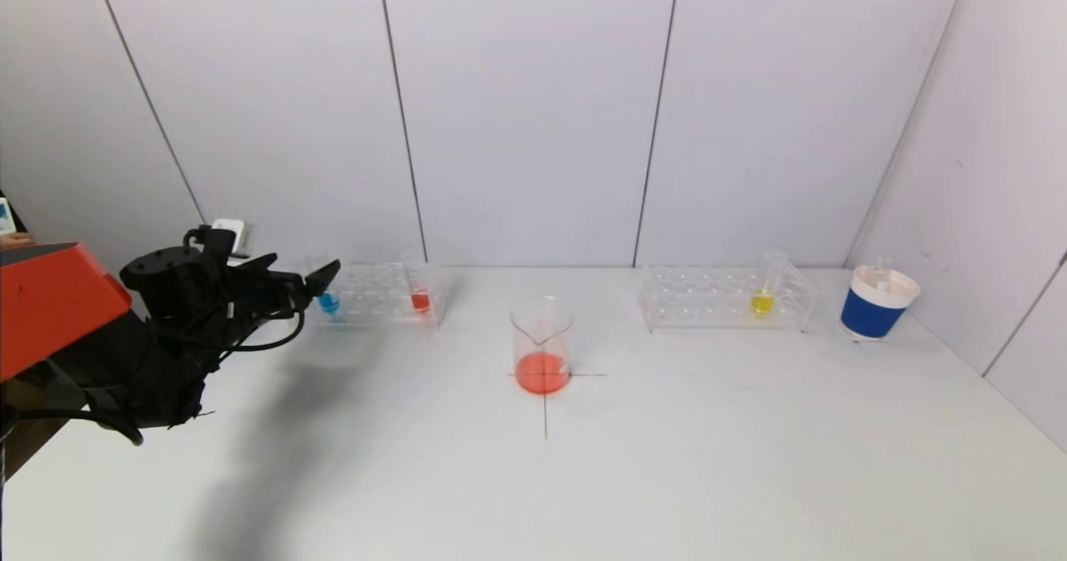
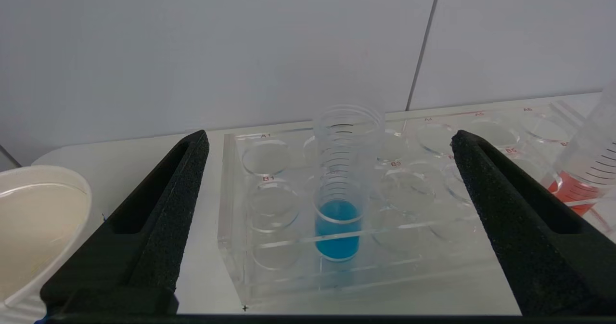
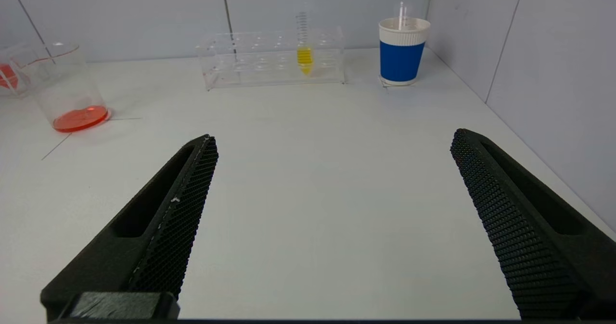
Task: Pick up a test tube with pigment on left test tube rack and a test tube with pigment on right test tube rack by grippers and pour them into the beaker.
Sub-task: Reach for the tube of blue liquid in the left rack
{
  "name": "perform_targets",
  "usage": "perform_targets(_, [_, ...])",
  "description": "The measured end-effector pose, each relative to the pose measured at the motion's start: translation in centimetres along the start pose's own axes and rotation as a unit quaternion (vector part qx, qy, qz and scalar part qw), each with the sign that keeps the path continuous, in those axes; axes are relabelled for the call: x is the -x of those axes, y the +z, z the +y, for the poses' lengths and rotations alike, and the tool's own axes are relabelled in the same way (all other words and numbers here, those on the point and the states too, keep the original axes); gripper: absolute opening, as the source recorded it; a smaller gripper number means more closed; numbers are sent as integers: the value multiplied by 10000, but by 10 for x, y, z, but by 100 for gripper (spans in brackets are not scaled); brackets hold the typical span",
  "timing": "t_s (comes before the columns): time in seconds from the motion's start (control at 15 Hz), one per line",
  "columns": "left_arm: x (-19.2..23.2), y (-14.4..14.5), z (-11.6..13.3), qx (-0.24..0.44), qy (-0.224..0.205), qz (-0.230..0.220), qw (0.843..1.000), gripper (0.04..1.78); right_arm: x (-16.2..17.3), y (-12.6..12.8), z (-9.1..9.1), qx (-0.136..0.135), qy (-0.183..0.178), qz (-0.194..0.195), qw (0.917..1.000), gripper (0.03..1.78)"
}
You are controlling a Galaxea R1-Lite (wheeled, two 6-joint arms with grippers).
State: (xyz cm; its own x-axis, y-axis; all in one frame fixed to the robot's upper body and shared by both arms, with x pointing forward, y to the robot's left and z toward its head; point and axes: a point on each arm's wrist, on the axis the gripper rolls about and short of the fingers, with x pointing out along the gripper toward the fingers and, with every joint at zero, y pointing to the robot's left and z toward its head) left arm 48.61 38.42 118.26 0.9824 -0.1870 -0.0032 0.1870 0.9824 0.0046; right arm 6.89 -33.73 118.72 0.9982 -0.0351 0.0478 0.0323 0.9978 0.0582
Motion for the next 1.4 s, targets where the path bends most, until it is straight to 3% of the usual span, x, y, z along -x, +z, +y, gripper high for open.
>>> perform_targets(0.93, [-17,-8,3,-44,-2,-88,10000,176,0,0,0,0,2,-2,10000,176])
perform_targets(1.4, [-27,-8,2,-171,228,-80,9996,176,0,0,0,0,2,0,10000,176])
